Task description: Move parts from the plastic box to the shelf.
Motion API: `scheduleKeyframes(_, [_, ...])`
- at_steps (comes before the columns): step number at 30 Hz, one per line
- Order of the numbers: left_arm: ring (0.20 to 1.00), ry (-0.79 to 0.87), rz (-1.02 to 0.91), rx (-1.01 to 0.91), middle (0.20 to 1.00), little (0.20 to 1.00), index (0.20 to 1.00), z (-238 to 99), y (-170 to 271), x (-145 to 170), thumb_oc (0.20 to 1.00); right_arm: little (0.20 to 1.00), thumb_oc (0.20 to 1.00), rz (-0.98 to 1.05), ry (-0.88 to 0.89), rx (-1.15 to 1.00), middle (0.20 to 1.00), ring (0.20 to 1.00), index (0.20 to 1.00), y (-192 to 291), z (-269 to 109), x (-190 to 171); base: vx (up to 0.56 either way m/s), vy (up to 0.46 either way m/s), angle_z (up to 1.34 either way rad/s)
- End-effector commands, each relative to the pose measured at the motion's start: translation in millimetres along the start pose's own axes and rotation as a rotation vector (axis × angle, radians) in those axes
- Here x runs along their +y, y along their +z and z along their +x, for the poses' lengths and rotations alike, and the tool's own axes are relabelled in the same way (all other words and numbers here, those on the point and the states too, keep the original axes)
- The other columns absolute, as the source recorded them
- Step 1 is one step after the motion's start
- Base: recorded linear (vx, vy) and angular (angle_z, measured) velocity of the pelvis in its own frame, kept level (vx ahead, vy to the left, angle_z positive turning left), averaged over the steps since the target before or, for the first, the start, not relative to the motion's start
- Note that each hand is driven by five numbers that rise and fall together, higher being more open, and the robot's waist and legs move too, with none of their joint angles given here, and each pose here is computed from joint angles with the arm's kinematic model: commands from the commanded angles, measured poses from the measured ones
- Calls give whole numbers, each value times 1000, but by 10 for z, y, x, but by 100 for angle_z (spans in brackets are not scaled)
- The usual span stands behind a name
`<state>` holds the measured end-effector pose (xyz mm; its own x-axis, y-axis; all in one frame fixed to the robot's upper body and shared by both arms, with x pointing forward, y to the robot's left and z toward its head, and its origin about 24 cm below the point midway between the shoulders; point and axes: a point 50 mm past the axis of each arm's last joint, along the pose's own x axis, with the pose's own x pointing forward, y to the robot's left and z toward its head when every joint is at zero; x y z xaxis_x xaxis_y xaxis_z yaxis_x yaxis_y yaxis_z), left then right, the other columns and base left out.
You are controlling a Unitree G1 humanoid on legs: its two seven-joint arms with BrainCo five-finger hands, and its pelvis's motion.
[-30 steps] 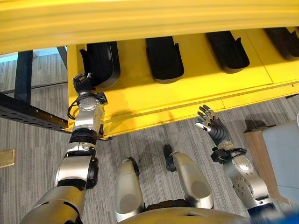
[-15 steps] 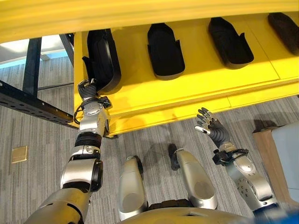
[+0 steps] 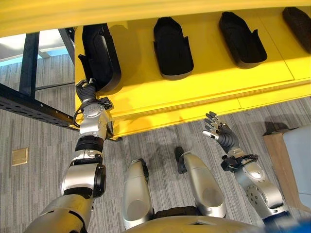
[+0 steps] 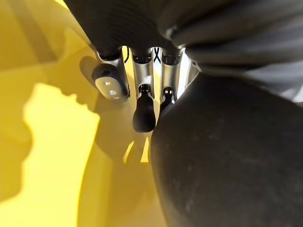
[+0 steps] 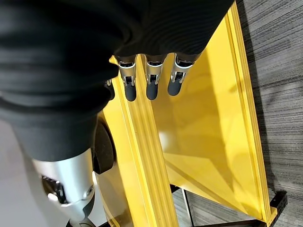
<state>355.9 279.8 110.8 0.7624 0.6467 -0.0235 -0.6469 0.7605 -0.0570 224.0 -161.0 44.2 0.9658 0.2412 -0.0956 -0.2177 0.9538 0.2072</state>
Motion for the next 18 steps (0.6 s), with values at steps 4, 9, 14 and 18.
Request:
scheduleKeyframes(4, [1000, 71, -8, -1, 1000, 1000, 1000, 24, -60, 254, 1000, 1000, 1000, 69, 48, -125, 1000, 1000, 1000, 208, -18, 77, 18, 12, 0])
scheduleKeyframes(9, [1000, 90, -1, 13, 1000, 1000, 1000, 47, -76, 306, 1000, 1000, 1000, 70, 58, -123, 1000, 1000, 1000, 211, -24, 84, 0, 0, 0])
scheduleKeyframes(14, [1000, 98, -9, 34, 1000, 1000, 1000, 44, -128, 336, 1000, 1000, 1000, 64, 58, -124, 1000, 1000, 1000, 213, -33, 77, 0, 0, 0])
scheduleKeyframes(18, [1000, 112, -28, 37, 1000, 1000, 1000, 36, -144, 377, 1000, 1000, 1000, 64, 58, -123, 1000, 1000, 1000, 211, -42, 71, 0, 0, 0])
